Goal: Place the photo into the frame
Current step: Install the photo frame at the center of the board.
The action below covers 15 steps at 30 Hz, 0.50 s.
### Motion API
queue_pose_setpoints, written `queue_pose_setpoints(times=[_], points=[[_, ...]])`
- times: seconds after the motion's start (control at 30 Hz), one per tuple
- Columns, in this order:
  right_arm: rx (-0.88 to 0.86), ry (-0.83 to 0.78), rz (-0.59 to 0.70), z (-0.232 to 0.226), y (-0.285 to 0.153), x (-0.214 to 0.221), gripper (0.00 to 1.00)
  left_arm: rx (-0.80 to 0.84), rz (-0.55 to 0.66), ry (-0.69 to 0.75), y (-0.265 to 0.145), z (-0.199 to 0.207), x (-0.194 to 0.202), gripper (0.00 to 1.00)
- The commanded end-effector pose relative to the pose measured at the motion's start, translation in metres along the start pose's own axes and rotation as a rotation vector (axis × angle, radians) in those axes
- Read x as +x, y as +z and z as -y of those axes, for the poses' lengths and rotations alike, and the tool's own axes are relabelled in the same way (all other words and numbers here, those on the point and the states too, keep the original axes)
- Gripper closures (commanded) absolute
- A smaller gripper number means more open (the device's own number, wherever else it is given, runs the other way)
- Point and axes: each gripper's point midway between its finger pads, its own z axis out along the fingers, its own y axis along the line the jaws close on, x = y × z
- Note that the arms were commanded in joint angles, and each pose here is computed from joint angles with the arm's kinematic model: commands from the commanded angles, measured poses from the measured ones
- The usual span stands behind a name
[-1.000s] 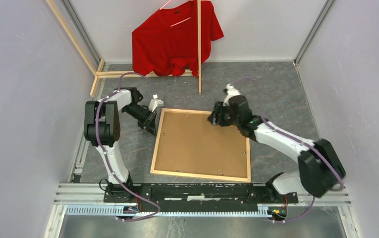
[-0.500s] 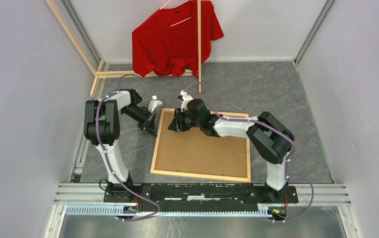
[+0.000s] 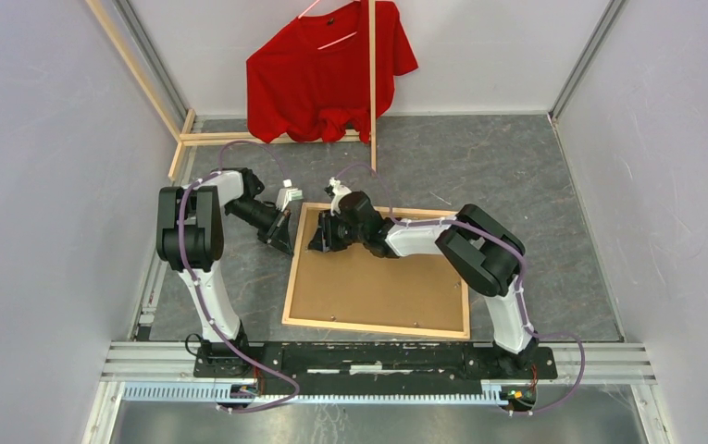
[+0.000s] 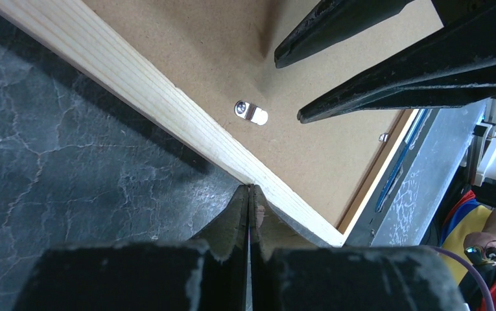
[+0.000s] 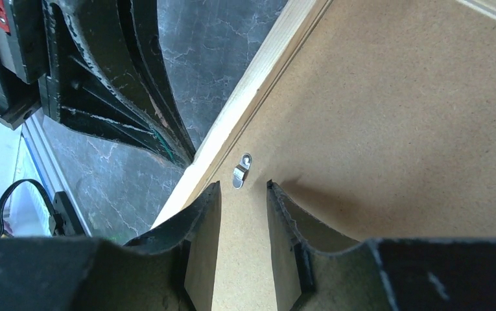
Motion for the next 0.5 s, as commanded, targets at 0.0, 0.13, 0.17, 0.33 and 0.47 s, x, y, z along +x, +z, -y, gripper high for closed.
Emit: queue_pose_setpoints(times=[0.0, 0.13, 0.17, 0.33, 0.47], points=[[-0.062, -0.006, 0.055, -0.021, 0.008, -0.016, 0.62, 0.006, 0.010, 0.035, 0.005, -0.004, 0.000, 0.96], [-0.075, 0.000, 0.043, -0.026, 0.011, -0.011, 0.62, 0.002, 0.014, 0.035, 0.005, -0.005, -0.001, 0.96], [-0.075, 0.002, 0.040, -0.026, 0.011, -0.010, 0.62, 0.001, 0.015, 0.036, 0.005, -0.005, -0.002, 0.96], [-0.073, 0.004, 0.027, -0.026, 0.014, -0.003, 0.62, 0.003, 0.018, 0.035, 0.005, -0.005, -0.003, 0.96], [-0.054, 0.004, 0.025, -0.021, 0.017, -0.001, 0.63, 0.001, 0.015, 0.038, 0.005, -0.005, -0.002, 0.97]])
